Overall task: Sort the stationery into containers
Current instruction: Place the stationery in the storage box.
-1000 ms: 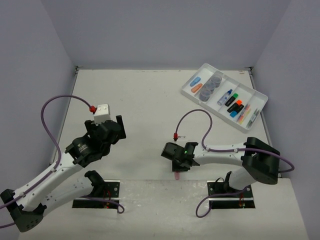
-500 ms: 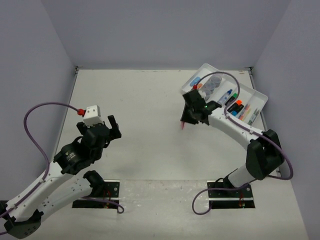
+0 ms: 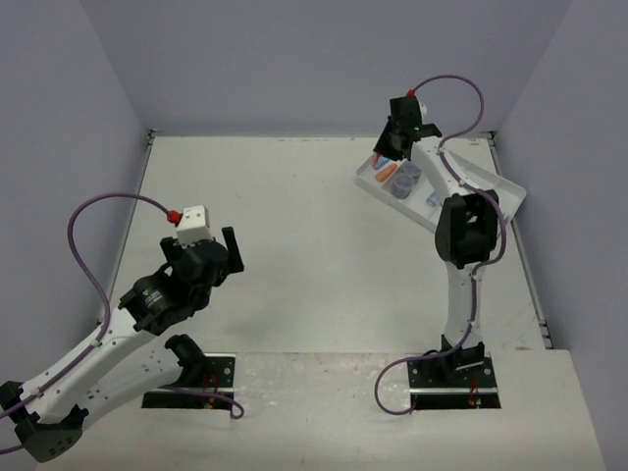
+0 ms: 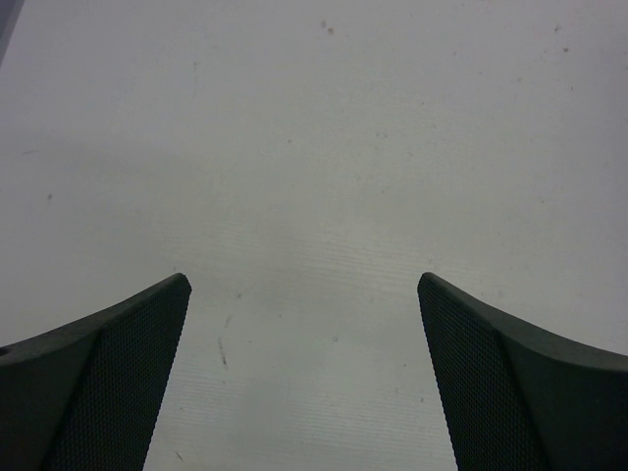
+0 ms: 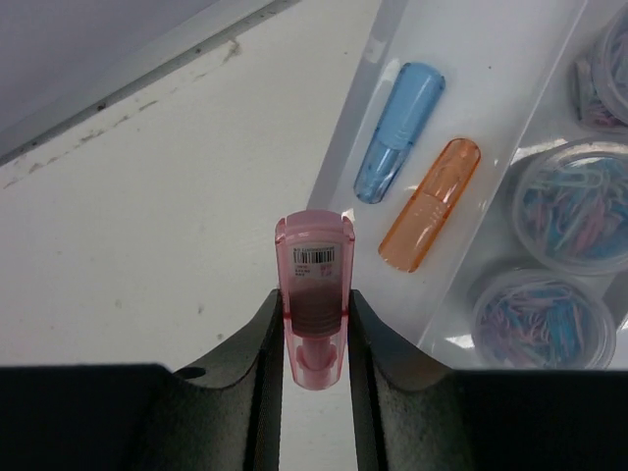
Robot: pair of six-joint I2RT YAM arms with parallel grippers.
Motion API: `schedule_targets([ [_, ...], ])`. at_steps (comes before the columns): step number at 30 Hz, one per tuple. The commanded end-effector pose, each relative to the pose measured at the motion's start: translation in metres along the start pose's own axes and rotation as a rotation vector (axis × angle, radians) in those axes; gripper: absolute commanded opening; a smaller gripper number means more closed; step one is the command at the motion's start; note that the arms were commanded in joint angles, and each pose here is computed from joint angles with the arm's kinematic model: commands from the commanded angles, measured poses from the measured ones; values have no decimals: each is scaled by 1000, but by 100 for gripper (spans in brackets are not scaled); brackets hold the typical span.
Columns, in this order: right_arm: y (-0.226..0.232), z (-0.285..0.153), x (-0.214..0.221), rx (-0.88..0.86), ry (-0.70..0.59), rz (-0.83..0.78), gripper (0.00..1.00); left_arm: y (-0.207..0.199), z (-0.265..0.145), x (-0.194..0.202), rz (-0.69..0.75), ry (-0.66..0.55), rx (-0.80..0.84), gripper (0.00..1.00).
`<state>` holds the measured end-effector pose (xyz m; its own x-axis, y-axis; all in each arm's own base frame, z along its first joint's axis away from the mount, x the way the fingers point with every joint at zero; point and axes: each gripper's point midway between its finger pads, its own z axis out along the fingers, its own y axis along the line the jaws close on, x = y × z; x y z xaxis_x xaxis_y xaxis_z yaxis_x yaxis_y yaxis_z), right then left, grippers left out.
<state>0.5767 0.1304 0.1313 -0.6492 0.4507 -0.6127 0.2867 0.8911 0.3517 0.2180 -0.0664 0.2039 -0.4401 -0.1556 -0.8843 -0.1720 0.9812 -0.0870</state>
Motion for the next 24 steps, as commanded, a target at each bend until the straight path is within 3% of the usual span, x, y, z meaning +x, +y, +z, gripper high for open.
schedule_targets([
  [1,5,11,-34,-51,-24,41,6,-4,3,-7,1,-29,4,100],
  [5,-1,25,-35,-39,-13,66,20,-5,4,-6,10,-22,4,100],
  [10,2,15,-49,-47,-48,68,64,-6,4,-6,13,-21,8,100],
  [17,13,-27,-74,-78,-104,36,77,-3,4,-9,4,-32,-11,100],
  [21,21,-77,-66,-104,-116,-67,97,8,5,-15,-31,-51,-68,100],
  [24,17,-142,-57,-106,-223,-165,99,19,8,-21,-64,-62,-123,100],
])
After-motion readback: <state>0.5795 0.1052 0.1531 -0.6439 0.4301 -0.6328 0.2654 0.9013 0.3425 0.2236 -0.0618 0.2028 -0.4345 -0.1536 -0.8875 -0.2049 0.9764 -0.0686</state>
